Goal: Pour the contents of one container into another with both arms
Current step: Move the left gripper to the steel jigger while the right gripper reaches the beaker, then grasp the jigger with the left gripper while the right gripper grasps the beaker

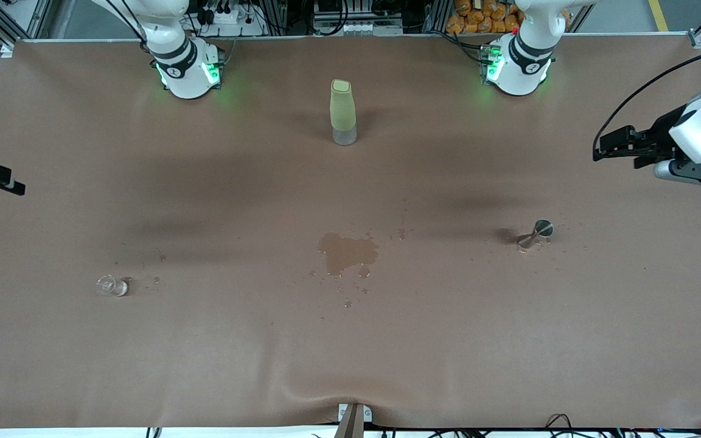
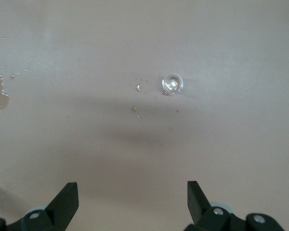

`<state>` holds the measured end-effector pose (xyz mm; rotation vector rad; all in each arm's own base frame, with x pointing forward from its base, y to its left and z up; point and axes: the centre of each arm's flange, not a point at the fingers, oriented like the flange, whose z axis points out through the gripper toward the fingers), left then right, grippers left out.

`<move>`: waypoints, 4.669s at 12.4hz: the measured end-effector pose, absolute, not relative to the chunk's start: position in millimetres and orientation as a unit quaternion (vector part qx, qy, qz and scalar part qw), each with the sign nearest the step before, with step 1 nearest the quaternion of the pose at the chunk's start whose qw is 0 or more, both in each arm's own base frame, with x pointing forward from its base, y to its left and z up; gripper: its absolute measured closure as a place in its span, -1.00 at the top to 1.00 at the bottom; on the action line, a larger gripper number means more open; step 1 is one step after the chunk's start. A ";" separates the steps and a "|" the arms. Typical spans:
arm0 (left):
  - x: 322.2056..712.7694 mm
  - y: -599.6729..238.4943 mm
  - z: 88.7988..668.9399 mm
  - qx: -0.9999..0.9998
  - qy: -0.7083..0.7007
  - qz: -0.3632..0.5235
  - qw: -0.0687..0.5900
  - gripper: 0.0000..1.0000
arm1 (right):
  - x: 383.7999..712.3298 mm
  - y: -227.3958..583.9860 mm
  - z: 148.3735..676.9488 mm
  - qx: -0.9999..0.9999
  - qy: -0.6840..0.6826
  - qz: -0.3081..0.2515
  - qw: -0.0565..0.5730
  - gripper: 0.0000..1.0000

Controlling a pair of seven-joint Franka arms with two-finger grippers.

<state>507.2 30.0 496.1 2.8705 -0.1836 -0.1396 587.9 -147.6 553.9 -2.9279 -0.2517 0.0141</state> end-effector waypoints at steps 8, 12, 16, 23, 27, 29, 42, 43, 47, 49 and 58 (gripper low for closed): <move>467.4 139.0 393.8 0.948 -0.182 0.007 0.260 1.00 | 601.7 -262.8 432.5 -0.938 -0.254 -0.092 0.217 1.00; 487.9 175.5 320.6 0.906 -0.271 0.055 0.320 1.00 | 600.8 -305.0 345.3 -0.880 -0.345 -0.183 0.269 1.00; 514.4 196.5 247.1 0.844 -0.366 0.131 0.369 1.00 | 594.2 -320.8 258.8 -0.818 -0.411 -0.263 0.304 1.00; 550.6 190.9 158.8 0.722 -0.490 0.259 0.414 1.00 | 593.5 -308.5 183.9 -0.756 -0.460 -0.340 0.318 1.00; 552.5 186.1 144.8 0.663 -0.543 0.330 0.396 0.74 | 592.9 -300.9 142.5 -0.723 -0.460 -0.407 0.315 1.00; 551.6 181.8 133.6 0.640 -0.554 0.362 0.391 0.65 | 591.2 -297.1 118.0 -0.712 -0.449 -0.439 0.313 1.00; 548.5 141.9 93.5 0.567 -0.550 0.439 0.427 0.21 | 598.8 -270.2 66.0 -0.688 -0.408 -0.513 0.311 1.00; 549.1 141.8 92.0 0.565 -0.552 0.442 0.425 0.17 | 603.3 -267.0 68.4 -0.686 -0.406 -0.518 0.310 1.00; 553.0 133.9 92.0 0.556 -0.555 0.447 0.428 0.15 | 611.9 -250.4 63.8 -0.679 -0.400 -0.532 0.310 1.00; 554.0 131.1 92.4 0.554 -0.557 0.446 0.429 0.15 | 614.4 -241.1 58.2 -0.675 -0.400 -0.536 0.310 1.00; 558.3 116.7 92.4 0.548 -0.558 0.447 0.434 0.02 | 617.3 -231.3 49.3 -0.675 -0.401 -0.539 0.304 1.00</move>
